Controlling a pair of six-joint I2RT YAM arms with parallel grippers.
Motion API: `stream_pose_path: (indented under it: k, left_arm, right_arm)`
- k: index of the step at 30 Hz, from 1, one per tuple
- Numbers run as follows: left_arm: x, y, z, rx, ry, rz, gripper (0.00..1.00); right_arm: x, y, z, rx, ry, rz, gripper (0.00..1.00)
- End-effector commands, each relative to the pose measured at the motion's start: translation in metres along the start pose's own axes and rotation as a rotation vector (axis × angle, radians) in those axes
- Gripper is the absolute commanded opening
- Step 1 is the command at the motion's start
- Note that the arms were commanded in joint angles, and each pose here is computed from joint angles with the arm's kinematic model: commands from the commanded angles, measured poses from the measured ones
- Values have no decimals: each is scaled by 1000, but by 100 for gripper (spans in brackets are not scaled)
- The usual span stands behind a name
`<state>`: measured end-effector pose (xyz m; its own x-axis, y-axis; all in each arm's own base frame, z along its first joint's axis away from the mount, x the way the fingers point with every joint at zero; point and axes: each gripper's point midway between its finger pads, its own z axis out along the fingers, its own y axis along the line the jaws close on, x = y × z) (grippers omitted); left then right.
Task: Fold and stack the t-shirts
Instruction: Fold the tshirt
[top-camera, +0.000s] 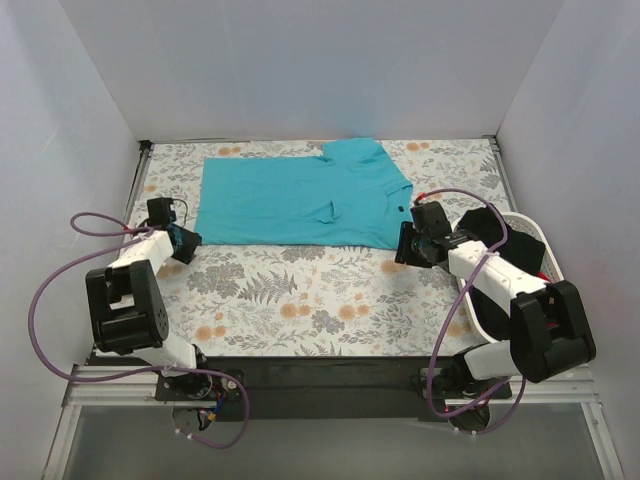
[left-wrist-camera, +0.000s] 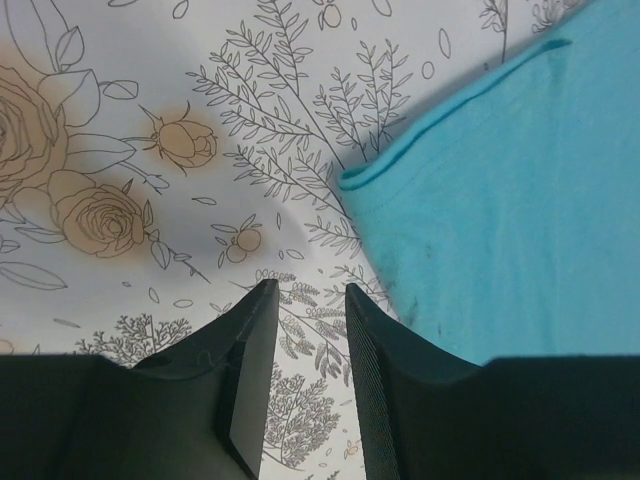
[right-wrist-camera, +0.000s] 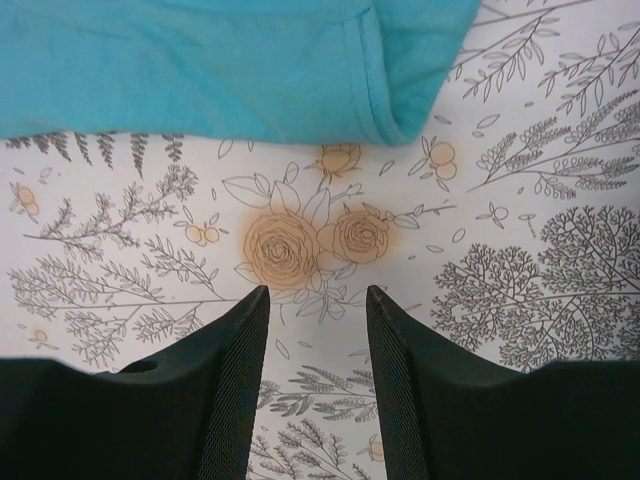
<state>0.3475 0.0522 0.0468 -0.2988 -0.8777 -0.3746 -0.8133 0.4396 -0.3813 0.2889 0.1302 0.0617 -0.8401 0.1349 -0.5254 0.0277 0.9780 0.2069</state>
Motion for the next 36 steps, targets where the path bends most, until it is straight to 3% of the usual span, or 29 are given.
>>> stream_pose_path:
  k: [1, 12, 36]
  left_arm:
    - [-4, -11, 10, 38, -23, -31, 32]
    - [-3, -14, 36, 17, -10, -34, 33]
    - [-4, -12, 44, -5, -10, -17, 29]
  right_arm:
    - [-29, 13, -4, -79, -106, 57, 50]
    - [-37, -4, 10, -74, -90, 137, 50]
    - [-52, -25, 42, 20, -91, 162, 50]
